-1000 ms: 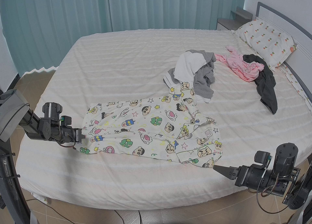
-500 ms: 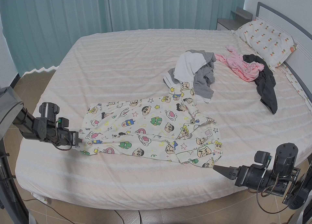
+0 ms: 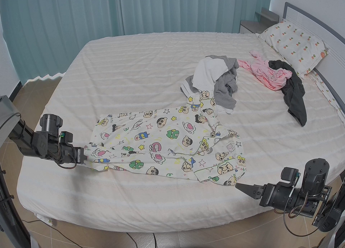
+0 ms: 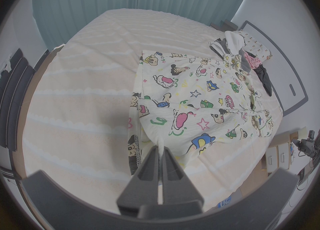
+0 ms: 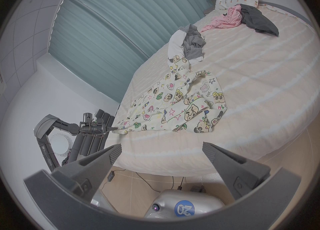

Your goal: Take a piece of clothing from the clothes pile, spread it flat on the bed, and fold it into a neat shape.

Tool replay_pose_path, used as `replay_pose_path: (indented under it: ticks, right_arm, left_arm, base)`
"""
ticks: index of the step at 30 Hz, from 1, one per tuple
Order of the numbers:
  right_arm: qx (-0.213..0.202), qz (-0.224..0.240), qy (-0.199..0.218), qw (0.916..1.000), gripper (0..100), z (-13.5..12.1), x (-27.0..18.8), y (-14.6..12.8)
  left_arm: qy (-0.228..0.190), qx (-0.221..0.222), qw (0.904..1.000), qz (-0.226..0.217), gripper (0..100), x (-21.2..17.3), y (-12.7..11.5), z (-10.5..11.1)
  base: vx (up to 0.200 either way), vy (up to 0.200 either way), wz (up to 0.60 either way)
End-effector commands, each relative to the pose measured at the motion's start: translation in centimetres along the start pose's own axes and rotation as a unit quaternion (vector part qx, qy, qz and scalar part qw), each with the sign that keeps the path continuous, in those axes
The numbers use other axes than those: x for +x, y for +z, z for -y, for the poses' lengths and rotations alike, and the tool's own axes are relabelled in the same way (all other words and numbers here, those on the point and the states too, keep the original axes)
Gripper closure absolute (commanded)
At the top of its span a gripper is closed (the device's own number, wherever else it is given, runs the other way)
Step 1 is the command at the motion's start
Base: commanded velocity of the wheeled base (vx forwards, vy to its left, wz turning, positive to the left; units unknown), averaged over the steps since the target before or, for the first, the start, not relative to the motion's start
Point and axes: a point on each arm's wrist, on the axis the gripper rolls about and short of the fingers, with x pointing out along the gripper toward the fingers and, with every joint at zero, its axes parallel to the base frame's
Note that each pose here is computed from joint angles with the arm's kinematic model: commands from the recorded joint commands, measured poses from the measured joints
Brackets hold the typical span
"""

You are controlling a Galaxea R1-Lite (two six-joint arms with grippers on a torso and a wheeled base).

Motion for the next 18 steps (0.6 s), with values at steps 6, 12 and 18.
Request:
replay_pose_path:
  ticks: [6, 12, 18]
  right_arm:
    - [0.006, -0.010, -0.007, 0.9999, 0, 0.3, -0.1, -0.4]
    - [0.030, -0.011, -0.024, 0.9992, 0, 1.0, 1.2, -0.3]
    - [0.111, 0.021, -0.007, 0.9936, 0, 0.9, 3.0, 0.5]
  left_arm:
    - [-0.004, -0.002, 1.0000, -0.002, 0, 0.5, 0.0, 0.3]
    - [-0.013, -0.066, 0.9976, 0.017, 0, -1.2, 0.5, 0.3]
    - [-0.077, -0.133, 0.9865, 0.056, 0, -6.2, 0.4, -0.4]
  base:
    - [0.000, 0.000, 0.00]
    - [0.000, 0.000, 0.00]
    - [0.000, 0.000, 0.00]
